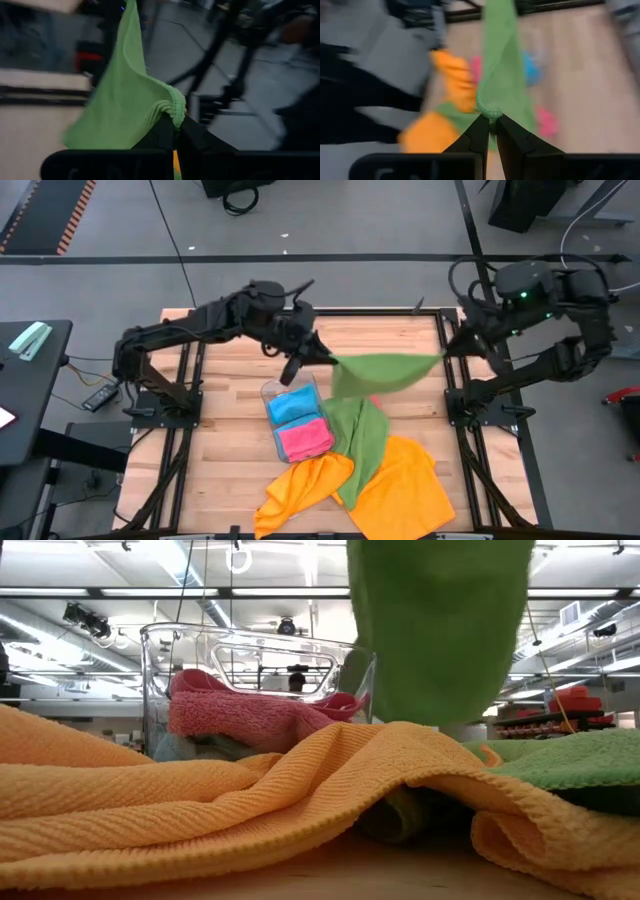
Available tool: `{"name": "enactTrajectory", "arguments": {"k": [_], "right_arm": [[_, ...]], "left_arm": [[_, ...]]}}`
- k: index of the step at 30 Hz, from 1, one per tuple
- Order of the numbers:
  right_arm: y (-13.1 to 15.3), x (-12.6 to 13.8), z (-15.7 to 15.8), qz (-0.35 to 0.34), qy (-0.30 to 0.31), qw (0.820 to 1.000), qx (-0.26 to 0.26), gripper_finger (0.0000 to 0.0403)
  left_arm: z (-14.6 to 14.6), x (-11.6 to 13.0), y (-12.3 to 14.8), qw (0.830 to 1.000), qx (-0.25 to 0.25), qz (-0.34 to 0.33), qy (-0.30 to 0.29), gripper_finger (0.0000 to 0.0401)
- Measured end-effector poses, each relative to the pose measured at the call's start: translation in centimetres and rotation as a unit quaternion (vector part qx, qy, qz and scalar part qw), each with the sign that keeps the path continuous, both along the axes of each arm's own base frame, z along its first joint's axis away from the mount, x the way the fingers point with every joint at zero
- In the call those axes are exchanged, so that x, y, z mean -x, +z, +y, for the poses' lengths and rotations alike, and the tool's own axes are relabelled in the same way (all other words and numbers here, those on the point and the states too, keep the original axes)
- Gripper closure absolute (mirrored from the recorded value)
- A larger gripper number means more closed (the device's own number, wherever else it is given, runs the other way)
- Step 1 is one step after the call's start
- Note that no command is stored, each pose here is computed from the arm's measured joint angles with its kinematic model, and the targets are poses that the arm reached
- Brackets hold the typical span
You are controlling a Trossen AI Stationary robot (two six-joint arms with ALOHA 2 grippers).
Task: Fold microfiber towels
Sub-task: Fold the top green towel
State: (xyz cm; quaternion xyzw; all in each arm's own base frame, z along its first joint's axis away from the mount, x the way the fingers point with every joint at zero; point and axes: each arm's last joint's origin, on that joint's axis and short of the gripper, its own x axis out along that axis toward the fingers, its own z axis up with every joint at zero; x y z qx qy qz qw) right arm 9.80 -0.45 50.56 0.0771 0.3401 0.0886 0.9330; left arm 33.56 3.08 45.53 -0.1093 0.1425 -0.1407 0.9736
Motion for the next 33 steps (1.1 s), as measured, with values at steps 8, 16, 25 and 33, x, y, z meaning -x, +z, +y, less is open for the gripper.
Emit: {"name": "enactTrajectory", "arguments": {"k": [8, 16, 25, 33], "right_arm": [[0.2, -0.1, 1.5, 0.041, 0.071, 0.98, -0.179, 0.0361], [0.3, 0.1, 3.3, 0.111, 0.144, 0.944, -0.277, 0.0361], [0.0, -0.3, 2.7, 0.074, 0.073, 0.978, -0.183, 0.0361], [-2.3, -3.9, 2.5, 0.076, 0.001, 0.994, -0.075, 0.0356]], "left_arm": [[-2.3, -0.4, 0.0, 0.993, 0.08, 0.018, -0.085, 0.0371], [-5.9, -0.1, 0.0, 0.974, 0.135, 0.049, -0.174, 0.0389], [-3.9, -0.3, 0.0, 0.983, 0.124, 0.041, -0.13, 0.0374], [-3.2, -0.3, 0.0, 0.984, 0.127, 0.041, -0.12, 0.0387]]}}
